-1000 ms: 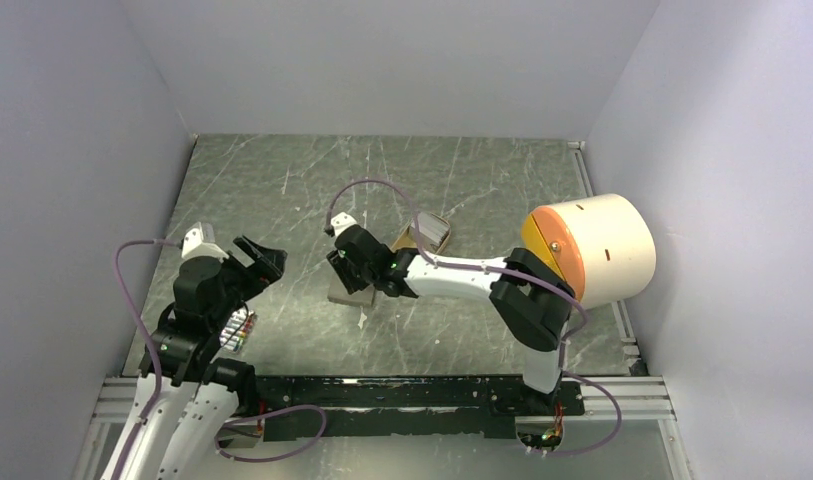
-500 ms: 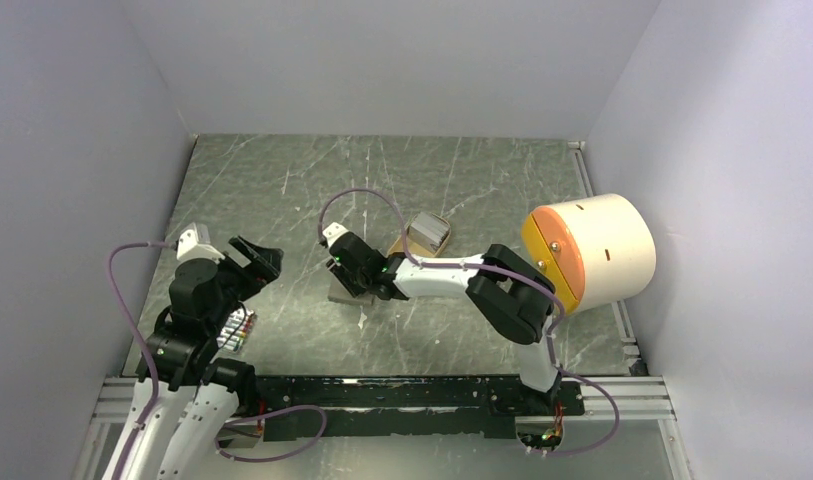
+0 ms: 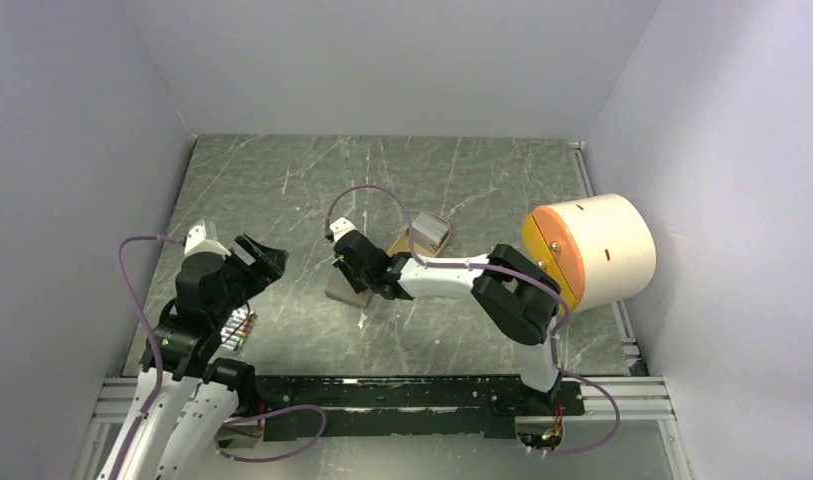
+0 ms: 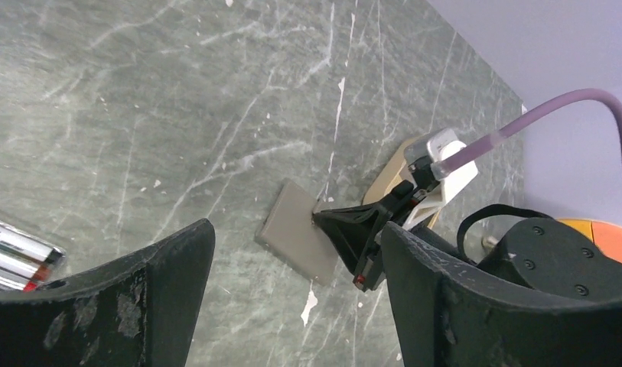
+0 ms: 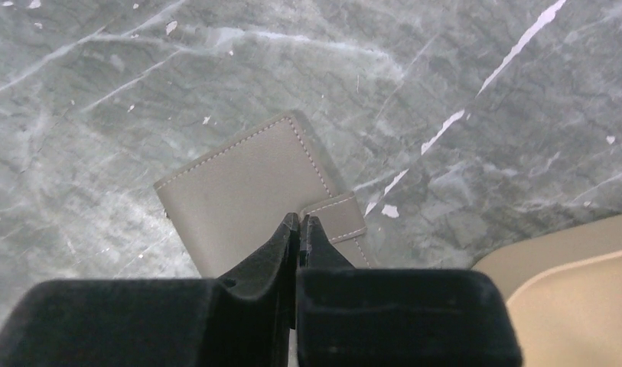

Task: Put the credit cards into the card holder
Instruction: Open the card holder at the center of the board.

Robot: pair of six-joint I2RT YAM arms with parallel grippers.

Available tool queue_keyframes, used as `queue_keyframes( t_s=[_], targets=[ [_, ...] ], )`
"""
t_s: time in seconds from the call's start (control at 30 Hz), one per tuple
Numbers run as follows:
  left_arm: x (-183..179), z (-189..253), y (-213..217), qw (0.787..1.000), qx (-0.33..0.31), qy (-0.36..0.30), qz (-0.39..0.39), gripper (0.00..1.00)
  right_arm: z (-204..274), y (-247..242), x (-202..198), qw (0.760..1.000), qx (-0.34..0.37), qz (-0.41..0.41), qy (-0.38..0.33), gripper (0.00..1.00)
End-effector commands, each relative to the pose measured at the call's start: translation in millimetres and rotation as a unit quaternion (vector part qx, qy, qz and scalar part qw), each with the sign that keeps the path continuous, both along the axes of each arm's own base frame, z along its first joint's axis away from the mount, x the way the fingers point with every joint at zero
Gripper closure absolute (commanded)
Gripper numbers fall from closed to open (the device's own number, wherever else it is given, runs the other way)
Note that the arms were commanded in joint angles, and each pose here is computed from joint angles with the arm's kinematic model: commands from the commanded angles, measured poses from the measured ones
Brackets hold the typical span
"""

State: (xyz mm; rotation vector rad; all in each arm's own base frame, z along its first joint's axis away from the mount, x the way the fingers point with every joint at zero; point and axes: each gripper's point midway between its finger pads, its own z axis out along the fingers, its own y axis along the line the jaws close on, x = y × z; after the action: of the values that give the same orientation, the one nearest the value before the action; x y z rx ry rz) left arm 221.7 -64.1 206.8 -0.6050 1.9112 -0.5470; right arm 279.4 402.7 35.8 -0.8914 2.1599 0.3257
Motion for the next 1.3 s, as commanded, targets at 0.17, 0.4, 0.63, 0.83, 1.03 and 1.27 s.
queue_keyframes(
  t_s=[0.17,0.4,0.63,0.83,1.03,1.27],
  targets=[
    [6.8,-35.4,-33.2,0.995,-0.042,0.06,-0.068,0.17,47.2,-1.4,-23.6,0.993,0.094,-0.016,0.071,1.0],
    [7.1,-64.5,-46.2,0.989,-0.059,0.096,-0.093,0.18,80.2,-8.8,-33.8,0.987,0.139,-0.015,0.073,1.0],
    [5.4,-93.8,-67.2,0.978,-0.091,0.128,-0.139,0.15,90.8,-19.7,-45.6,0.981,0.173,-0.023,0.087,1.0],
    [2.7,-91.6,-95.3,0.961,-0.135,0.106,-0.219,0.1,103.7,-28.1,-59.2,0.973,0.209,-0.024,0.097,1.0],
    [1.5,-87.3,-113.5,0.943,-0.165,0.086,-0.275,0.08,117.5,-33.4,-64.2,0.967,0.236,-0.027,0.094,1.0],
    [-1.2,-102.8,-117.7,0.936,-0.168,0.102,-0.291,0.11,111.0,-36.7,-65.6,0.967,0.232,-0.032,0.098,1.0]
  ],
)
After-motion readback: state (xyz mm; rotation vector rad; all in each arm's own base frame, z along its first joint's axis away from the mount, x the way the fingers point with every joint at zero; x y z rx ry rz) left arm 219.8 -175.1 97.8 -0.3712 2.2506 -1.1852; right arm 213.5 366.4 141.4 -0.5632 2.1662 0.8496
